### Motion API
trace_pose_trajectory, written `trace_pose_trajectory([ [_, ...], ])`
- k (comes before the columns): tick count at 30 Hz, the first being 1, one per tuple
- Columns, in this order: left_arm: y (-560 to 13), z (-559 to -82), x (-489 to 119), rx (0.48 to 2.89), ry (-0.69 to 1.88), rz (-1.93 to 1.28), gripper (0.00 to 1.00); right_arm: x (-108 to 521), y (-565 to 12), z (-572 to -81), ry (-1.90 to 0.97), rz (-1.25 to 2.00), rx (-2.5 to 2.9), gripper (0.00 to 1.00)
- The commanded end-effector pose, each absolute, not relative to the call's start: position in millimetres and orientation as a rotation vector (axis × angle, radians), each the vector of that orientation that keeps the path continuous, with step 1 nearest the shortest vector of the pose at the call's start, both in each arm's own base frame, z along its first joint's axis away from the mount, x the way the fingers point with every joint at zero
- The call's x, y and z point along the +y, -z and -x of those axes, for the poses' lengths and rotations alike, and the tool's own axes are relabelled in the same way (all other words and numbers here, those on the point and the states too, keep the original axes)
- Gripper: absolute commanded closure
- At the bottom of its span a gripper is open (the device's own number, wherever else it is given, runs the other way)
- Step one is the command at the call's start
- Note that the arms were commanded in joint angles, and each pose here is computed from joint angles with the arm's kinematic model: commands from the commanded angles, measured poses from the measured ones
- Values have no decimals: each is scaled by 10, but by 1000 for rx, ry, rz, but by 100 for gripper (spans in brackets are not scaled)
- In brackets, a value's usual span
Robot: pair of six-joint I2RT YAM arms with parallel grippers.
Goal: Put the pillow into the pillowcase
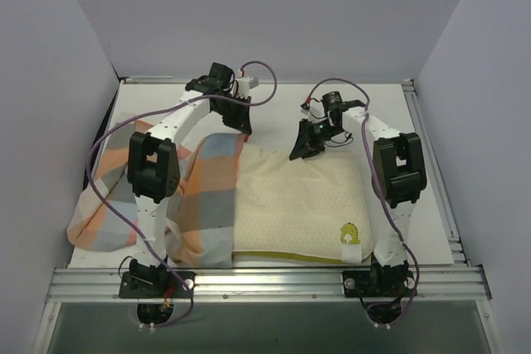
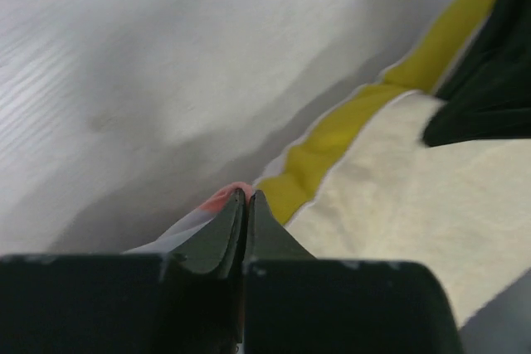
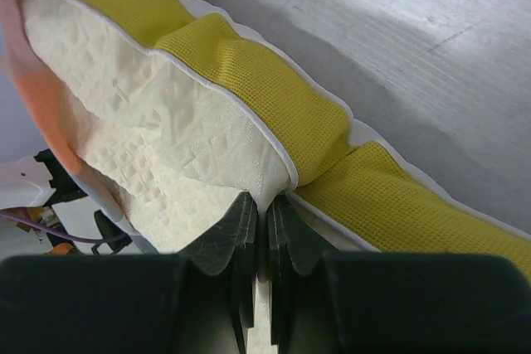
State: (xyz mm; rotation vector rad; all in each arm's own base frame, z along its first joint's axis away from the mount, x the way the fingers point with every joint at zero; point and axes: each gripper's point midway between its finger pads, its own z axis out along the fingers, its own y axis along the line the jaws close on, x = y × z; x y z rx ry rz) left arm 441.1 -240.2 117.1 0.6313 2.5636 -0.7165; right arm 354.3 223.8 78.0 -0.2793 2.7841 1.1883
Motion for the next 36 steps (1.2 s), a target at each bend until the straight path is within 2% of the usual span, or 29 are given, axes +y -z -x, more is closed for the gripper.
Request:
trace_pose_trajectory([
  [1, -2086, -4278, -3306, 2260, 1158, -651, 100, 2565, -1289, -3535, -1401, 279, 2653, 100],
  [3, -2080, -4195, -3430, 2280, 1259, -559, 100, 2559, -1429, -3611, -1464, 210, 2607, 100],
  [4, -2184, -4309, -3504, 2184, 1282, -545, 100, 2540, -1459, -3606, -1483, 189, 2599, 100],
  [7, -2138, -4320, -3605, 2128, 1345, -471, 100, 2423, -1610, -3648, -1489, 150, 2552, 100],
  [12, -1911, -4208, -3950, 2163, 1348, -565, 100, 2176, -1711, -3868, -1475, 60, 2500, 100],
  [17, -1859, -4081, -4267, 2150, 1379, -625, 100, 1987, -2049, -4088, -1500, -15, 2385, 100],
  [23, -2056, -4253, -4466, 2070, 1384, -641, 100, 1972, -1682, -4006, -1452, 4, 2444, 100],
  [24, -1985, -4296, -4382, 2114, 1326, -634, 92, 1844, -1545, -4017, -1368, -37, 2489, 100],
  [26, -2138, -4424, -4153, 2113, 1244, -630, 69, 1715, -1432, -4019, -1307, -54, 2524, 100],
  [27, -2183, -4460, -4002, 2109, 1143, -681, 54, 1597, -1396, -4004, -1275, -65, 2544, 95],
  [28, -2257, -4534, -3842, 2095, 1052, -692, 46, 1517, -1410, -4038, -1209, -59, 2548, 86],
  [29, -2556, -4536, -3661, 2036, 963, -710, 39, 1456, -1427, -4001, -1183, -66, 2564, 61],
  [30, -2514, -4662, -3324, 2047, 771, -721, 21, 1399, -1454, -4002, -1142, -61, 2562, 49],
  [31, -2604, -4670, -3143, 2036, 689, -720, 11, 1292, -1570, -3992, -1080, -69, 2540, 41],
  [32, -2957, -4579, -2929, 1972, 620, -719, 3, 1265, -1629, -3959, -1048, -53, 2533, 27],
  [34, -2863, -4512, -2477, 2016, 475, -715, 3, 1160, -1808, -3817, -930, 36, 2504, 21],
  [35, -3097, -4359, -2286, 1980, 451, -693, 3, 1117, -1829, -3737, -891, 71, 2503, 20],
  [36, -3078, -4274, -2142, 2004, 435, -664, 3, 1087, -1842, -3626, -860, 105, 2517, 18],
])
